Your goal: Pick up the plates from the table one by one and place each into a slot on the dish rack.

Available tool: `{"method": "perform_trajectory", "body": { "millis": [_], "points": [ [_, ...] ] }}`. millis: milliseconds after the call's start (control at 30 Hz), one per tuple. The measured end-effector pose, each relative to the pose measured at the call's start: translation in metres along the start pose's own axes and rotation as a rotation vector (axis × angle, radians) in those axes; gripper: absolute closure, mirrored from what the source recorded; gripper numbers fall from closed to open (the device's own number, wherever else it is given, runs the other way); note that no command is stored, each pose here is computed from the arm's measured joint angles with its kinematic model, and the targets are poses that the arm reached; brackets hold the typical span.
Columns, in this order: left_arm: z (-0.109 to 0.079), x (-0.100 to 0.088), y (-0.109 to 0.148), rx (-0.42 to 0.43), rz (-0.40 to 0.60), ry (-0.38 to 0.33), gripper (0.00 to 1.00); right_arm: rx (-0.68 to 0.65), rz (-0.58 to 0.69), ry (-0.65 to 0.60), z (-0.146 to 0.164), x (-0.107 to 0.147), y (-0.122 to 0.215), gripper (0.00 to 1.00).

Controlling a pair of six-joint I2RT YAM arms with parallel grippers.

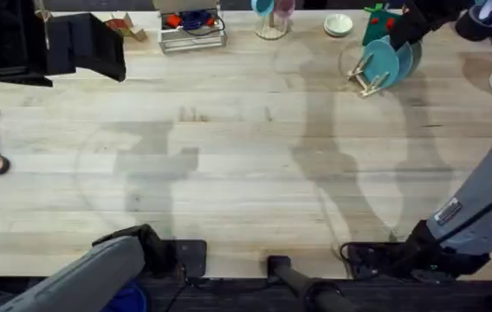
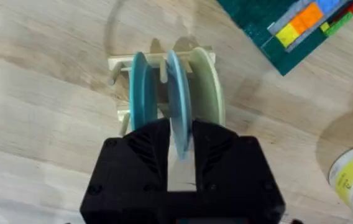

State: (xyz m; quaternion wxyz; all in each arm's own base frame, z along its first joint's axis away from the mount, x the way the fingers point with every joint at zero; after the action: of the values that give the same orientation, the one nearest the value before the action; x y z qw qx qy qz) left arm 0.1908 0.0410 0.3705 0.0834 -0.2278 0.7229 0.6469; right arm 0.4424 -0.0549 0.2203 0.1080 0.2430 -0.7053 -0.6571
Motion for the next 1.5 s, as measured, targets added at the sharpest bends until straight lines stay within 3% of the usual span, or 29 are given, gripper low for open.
{"method": "perform_trajectory", "body": {
  "millis": [267, 500, 700, 800, 833, 867, 1033, 1267, 1500],
  "points": [
    [0.000, 0.000, 0.000, 0.000, 0.000, 0.000, 0.008, 0.035, -0.047, 0.000, -0.004, -0.006, 0.016, 0.767],
    [0.000, 0.000, 0.000, 0.000, 0.000, 0.000, 0.007, 0.125, -0.167, 0.004, 0.002, 0.000, 0.086, 0.690],
    [0.000, 0.000, 0.000, 0.000, 0.000, 0.000, 0.007, 0.184, -0.266, 0.031, 0.025, 0.013, 0.147, 0.441],
    [0.000, 0.000, 0.000, 0.000, 0.000, 0.000, 0.008, 0.208, -0.312, 0.051, 0.038, 0.019, 0.171, 0.205],
    [0.000, 0.000, 0.000, 0.000, 0.000, 0.000, 0.007, 0.214, -0.325, 0.059, 0.043, 0.022, 0.179, 0.067],
    [0.000, 0.000, 0.000, 0.000, 0.000, 0.000, 0.006, 0.220, -0.336, 0.066, 0.047, 0.025, 0.186, 0.027],
    [0.000, 0.000, 0.000, 0.000, 0.000, 0.000, 0.007, 0.249, -0.398, 0.083, 0.070, 0.047, 0.225, 0.008],
    [0.000, 0.000, 0.000, 0.000, 0.000, 0.000, 0.007, 0.285, -0.467, 0.066, 0.102, 0.098, 0.274, 0.008],
    [0.000, 0.000, 0.000, 0.000, 0.000, 0.000, 0.007, 0.304, -0.500, 0.057, 0.129, 0.145, 0.302, 0.007]
  ]
}}
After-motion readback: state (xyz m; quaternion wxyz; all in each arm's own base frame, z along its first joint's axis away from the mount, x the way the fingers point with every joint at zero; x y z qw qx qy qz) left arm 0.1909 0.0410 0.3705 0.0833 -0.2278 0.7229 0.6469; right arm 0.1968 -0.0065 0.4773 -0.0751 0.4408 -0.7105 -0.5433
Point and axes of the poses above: each hand's point on the last joint's axis, 136 mm out from that joint toward the fingers, its own y axis back along the fingers, its own z axis along the line the jaws close on, x = y × z, the point moved 8 cm from there along y, back along the fingers, and after that the axes turned 7 degrees about y, right-handed, at the moved point
